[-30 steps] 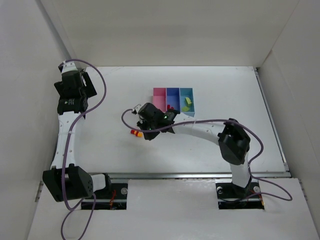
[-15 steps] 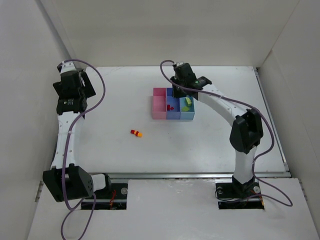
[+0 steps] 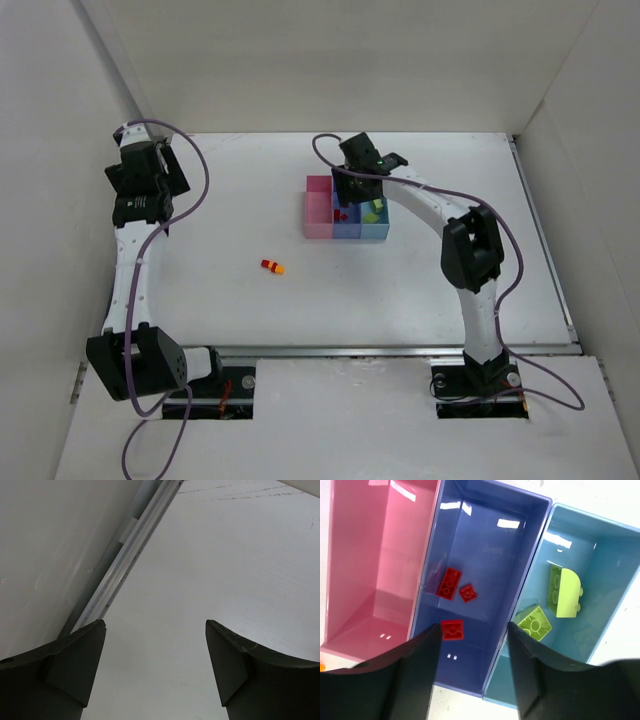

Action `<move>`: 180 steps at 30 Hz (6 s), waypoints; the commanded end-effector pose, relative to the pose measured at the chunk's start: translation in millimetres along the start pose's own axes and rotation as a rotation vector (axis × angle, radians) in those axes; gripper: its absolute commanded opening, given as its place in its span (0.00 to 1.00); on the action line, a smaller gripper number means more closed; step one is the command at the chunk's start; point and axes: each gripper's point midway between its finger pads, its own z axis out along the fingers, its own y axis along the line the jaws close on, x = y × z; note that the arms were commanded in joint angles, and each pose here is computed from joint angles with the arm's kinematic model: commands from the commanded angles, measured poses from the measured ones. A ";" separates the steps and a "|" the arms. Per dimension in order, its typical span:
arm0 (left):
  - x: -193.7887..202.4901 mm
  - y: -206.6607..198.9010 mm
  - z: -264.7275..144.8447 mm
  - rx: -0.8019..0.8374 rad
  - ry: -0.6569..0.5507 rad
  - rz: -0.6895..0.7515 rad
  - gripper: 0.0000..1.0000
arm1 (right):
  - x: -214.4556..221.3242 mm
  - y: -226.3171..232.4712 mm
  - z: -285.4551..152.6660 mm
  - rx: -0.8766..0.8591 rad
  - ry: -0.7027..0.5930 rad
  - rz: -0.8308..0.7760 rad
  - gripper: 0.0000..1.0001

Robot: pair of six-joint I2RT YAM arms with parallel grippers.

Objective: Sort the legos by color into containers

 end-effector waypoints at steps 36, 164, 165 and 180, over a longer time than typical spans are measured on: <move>185.4 -133.6 -117.0 1.284 -0.218 1.821 0.73 | 0.0 55.9 -159.3 -0.352 -0.328 -0.159 0.73; 137.0 -246.9 -193.9 1.418 -0.023 1.116 0.09 | 23.6 151.4 -174.3 -0.867 -0.085 0.249 0.61; 137.0 -246.9 -193.9 1.418 -0.022 1.116 0.09 | 23.6 151.4 -174.3 -0.867 -0.085 0.249 0.60; 132.6 -250.3 -196.5 1.414 -0.040 1.112 0.09 | 16.7 155.6 -174.0 -0.882 -0.089 0.252 0.54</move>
